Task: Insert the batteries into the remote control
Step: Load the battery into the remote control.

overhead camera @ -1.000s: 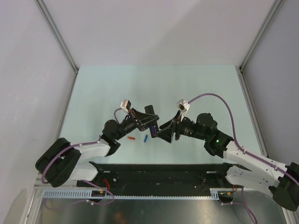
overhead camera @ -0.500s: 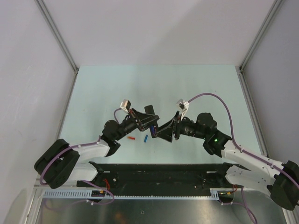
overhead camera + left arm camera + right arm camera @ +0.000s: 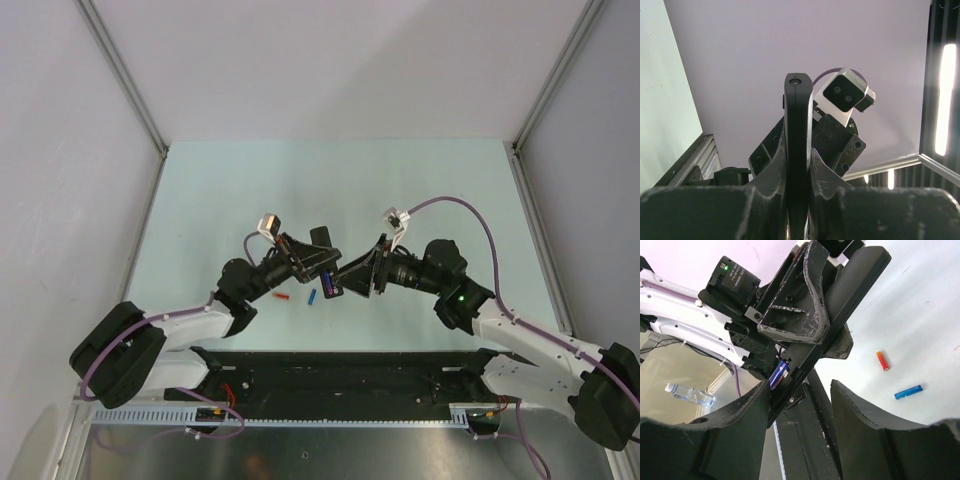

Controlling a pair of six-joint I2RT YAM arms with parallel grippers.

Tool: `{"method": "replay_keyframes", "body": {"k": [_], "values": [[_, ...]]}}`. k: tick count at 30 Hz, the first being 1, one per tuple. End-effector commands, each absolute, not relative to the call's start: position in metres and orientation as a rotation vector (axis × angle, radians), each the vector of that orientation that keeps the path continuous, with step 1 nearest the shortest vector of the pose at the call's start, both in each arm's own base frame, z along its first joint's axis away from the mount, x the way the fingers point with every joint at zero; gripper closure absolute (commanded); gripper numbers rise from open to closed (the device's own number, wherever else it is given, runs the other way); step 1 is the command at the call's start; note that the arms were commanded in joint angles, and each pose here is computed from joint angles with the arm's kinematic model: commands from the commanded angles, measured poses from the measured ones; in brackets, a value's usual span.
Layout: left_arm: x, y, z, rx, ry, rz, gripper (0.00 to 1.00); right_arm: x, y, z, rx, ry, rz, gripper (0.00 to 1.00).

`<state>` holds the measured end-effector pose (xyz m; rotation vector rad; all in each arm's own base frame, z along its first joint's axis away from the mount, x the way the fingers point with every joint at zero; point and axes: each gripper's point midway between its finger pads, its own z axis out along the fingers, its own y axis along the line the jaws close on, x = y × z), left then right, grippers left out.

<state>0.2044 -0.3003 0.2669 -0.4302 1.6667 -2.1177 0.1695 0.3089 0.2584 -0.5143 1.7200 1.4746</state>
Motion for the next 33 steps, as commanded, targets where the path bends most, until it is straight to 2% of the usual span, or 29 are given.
{"method": "replay_keyframes", "body": {"k": [1, 6, 15, 20, 24, 26, 29, 30, 33], "values": [[0.185, -0.298, 0.302, -0.3, 1.556, -2.209, 1.0, 0.18, 0.308, 0.255, -0.475, 1.722, 1.457, 0.46], [0.185, -0.298, 0.304, -0.295, 1.548, -2.205, 1.0, 0.179, 0.309, 0.252, -0.476, 1.732, 1.461, 0.47], [0.185, -0.296, 0.3, -0.276, 1.54, -2.168, 1.0, 0.173, 0.314, 0.242, -0.474, 1.796, 1.518, 0.67], [0.186, -0.297, 0.295, -0.252, 1.546, -2.138, 1.0, 0.169, 0.316, 0.236, -0.461, 1.85, 1.552, 0.69], [0.186, -0.297, 0.298, -0.222, 1.526, -2.123, 1.0, 0.168, 0.314, 0.228, -0.443, 1.899, 1.541, 0.79], [0.185, -0.296, 0.299, -0.211, 1.518, -2.117, 1.0, 0.168, 0.312, 0.227, -0.435, 1.908, 1.532, 0.8], [0.186, -0.297, 0.293, -0.219, 1.535, -2.102, 1.0, 0.167, 0.311, 0.24, -0.415, 1.868, 1.557, 0.6], [0.186, -0.297, 0.29, -0.223, 1.541, -2.098, 1.0, 0.167, 0.311, 0.244, -0.404, 1.86, 1.562, 0.47], [0.188, -0.297, 0.282, -0.234, 1.563, -2.081, 1.0, 0.171, 0.308, 0.258, -0.36, 1.834, 1.572, 0.33]]}}
